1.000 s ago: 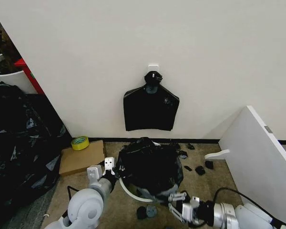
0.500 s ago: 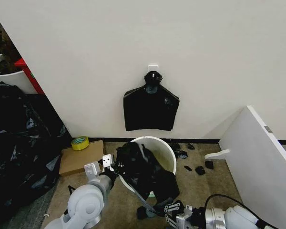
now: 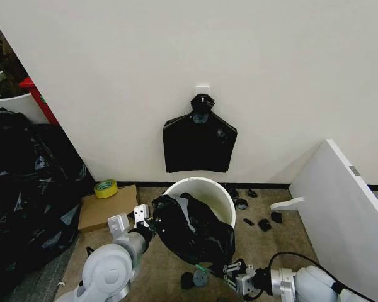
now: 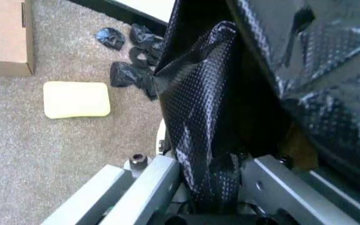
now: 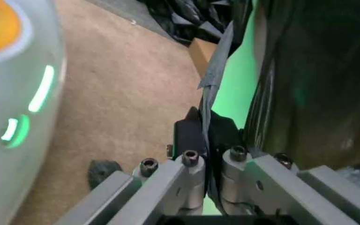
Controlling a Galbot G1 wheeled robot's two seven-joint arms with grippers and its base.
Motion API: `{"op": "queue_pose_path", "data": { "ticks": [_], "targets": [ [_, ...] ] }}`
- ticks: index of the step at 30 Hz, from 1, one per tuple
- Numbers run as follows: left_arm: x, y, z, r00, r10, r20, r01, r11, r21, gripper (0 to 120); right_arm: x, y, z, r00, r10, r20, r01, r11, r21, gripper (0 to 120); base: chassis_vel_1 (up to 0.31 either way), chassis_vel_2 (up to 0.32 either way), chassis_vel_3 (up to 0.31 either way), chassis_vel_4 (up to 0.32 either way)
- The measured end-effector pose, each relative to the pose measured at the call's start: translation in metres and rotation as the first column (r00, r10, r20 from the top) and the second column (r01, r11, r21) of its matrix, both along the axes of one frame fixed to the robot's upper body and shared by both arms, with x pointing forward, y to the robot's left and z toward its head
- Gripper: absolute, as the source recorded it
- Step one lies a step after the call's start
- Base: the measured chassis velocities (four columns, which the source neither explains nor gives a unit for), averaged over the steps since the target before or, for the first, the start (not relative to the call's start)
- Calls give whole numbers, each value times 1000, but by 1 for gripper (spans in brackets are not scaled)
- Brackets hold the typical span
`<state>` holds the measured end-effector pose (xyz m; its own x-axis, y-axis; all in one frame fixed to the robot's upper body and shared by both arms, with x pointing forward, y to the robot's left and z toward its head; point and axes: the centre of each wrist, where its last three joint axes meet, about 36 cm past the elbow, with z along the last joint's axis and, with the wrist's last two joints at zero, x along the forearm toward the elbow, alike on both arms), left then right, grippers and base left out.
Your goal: Place the garbage bag over the trash bin.
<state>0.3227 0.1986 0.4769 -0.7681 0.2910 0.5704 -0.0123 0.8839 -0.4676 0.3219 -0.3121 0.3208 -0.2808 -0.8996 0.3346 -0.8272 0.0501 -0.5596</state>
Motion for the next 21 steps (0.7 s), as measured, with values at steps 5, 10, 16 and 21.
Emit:
{"op": "queue_pose_path", "data": {
  "ticks": [5, 10, 16, 21],
  "targets": [
    [-1, 1, 1, 1000, -9, -18, 9, 1000, 9, 1, 3, -1, -4, 998, -65, 28, 65, 998, -3, 0, 0, 0, 0, 0],
    [-2, 0, 1, 999, -22, -38, 22, 1000, 18, 1, 8, -4, -7, 996, -67, 51, 68, 998, -16, 0, 0, 0, 0, 0],
    [7, 2, -5, 1000, 16, -24, -16, 1000, 12, 1, -6, -5, -1, 999, -21, 26, 21, 1000, 8, 8, 0, 0, 0, 0],
    [19, 4, -11, 998, 66, -7, -66, 998, 4, 1, -18, -8, 7, 1000, 3, 25, -4, 999, 43, 26, 0, 0, 0, 0]
  ]
}}
